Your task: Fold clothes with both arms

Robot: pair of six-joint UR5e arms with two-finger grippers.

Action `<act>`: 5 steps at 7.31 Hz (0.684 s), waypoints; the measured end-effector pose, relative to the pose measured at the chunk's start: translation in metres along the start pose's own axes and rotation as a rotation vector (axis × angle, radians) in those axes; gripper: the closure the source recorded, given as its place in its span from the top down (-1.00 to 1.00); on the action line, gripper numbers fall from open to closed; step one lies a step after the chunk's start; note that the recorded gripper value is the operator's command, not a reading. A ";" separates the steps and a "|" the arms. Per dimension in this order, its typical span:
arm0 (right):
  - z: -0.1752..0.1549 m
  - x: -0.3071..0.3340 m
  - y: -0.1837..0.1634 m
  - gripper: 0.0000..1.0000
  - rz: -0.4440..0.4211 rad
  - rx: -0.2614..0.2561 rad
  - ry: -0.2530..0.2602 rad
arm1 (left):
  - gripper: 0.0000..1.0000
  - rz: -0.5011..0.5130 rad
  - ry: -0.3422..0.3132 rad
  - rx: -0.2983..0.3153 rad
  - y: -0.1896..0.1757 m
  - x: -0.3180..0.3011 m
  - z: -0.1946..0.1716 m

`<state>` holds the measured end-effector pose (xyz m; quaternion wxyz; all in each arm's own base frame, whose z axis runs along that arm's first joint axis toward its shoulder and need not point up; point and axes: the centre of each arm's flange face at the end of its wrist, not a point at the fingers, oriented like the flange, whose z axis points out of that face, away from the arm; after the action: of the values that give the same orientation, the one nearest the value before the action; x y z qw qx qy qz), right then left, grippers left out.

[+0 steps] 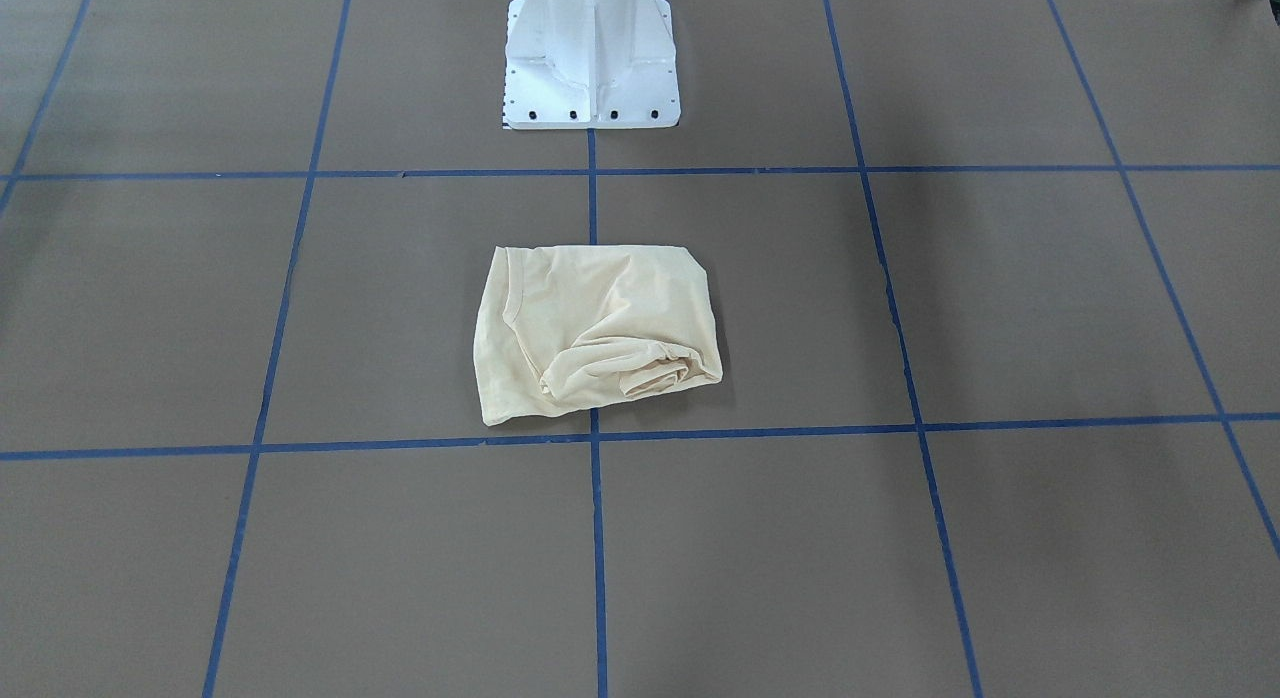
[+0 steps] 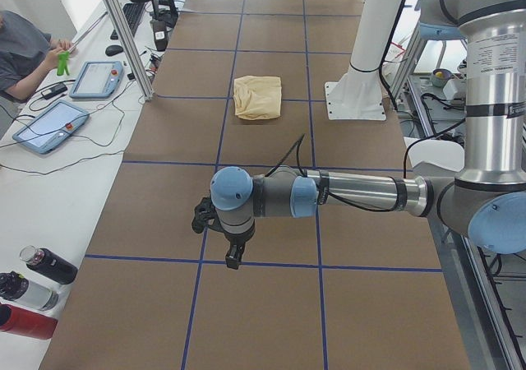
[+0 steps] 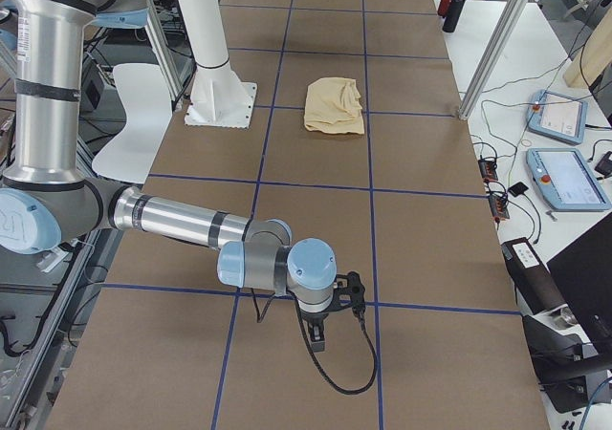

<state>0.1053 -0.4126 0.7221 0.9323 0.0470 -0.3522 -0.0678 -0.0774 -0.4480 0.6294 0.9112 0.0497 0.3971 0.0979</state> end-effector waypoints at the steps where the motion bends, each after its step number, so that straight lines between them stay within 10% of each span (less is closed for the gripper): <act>1: 0.001 0.001 0.002 1.00 0.004 -0.003 -0.001 | 1.00 0.000 0.000 0.000 0.000 0.000 0.000; 5: 0.008 0.004 0.014 1.00 0.016 -0.017 -0.004 | 1.00 0.003 0.000 0.002 -0.001 0.001 -0.001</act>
<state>0.1042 -0.3998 0.7324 0.9325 0.0360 -0.3538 -0.0634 -0.0771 -0.4488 0.6281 0.9109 0.0513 0.3973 0.0989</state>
